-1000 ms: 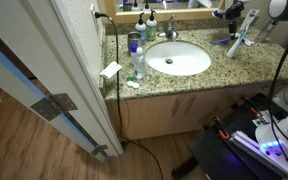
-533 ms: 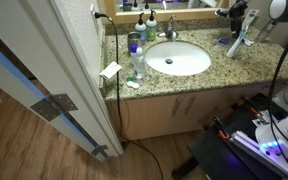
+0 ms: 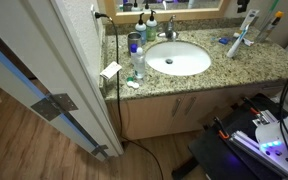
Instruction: Remove the toothbrush from the silver cup on the left side of the sink, place the toothbrush on the right side of the sink
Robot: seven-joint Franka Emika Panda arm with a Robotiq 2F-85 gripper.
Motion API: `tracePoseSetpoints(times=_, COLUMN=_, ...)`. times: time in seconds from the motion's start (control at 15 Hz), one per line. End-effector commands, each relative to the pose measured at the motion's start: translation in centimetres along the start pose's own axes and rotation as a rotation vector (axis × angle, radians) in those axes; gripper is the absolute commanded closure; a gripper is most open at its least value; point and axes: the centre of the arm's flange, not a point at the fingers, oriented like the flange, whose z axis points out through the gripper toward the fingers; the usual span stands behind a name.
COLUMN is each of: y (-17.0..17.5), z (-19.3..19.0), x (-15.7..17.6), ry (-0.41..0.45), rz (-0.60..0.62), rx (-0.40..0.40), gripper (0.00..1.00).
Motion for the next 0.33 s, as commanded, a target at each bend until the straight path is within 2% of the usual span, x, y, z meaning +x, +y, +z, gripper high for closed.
tracePoseSetpoints(times=0.0, y=0.0, z=0.0, x=0.1, ry=-0.001, rz=0.0, rx=0.0, gripper=0.0)
tracePoseSetpoints(times=0.27, y=-0.3, z=1.0, x=-0.3, ry=0.01, rz=-0.001, rx=-0.01, gripper=0.0)
